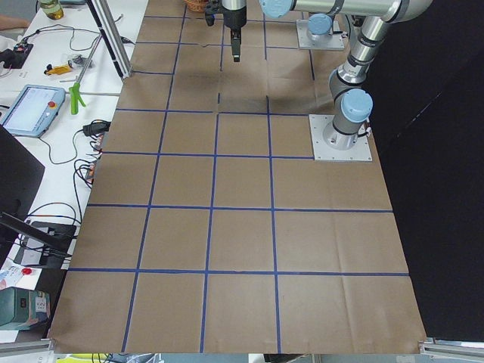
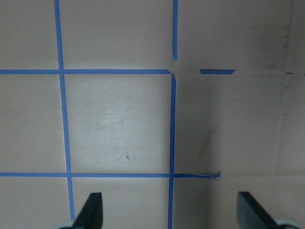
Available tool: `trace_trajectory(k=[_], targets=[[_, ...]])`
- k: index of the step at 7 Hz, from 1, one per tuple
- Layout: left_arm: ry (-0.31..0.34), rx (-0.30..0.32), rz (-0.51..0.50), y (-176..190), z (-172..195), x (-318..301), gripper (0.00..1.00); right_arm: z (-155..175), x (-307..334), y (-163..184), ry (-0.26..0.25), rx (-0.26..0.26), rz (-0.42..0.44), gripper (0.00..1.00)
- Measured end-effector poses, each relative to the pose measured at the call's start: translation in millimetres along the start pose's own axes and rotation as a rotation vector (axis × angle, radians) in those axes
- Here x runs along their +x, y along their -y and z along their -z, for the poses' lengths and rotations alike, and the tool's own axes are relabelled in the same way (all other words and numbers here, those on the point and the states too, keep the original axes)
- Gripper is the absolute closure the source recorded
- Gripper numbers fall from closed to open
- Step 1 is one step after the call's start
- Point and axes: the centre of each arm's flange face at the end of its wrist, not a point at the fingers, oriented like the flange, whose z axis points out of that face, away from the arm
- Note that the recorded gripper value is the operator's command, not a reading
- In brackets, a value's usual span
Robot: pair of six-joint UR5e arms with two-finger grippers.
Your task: Put all apples into basket
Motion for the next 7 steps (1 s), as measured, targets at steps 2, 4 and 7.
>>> trace_trajectory(k=[2,4,7], targets=[[0.000,-0.001,0.000,0,0,0,0.02,-40,68,-12,-0.023,0.030,0.085,0.91],[-0.001,-0.002,0.000,0,-1,0,0.02,-61,86,-10,-0.017,0.026,0.098,0.01],[-0.003,-0.004,0.001,3,-2,1,0.02,-62,86,-10,-0.010,0.019,0.096,0.00]])
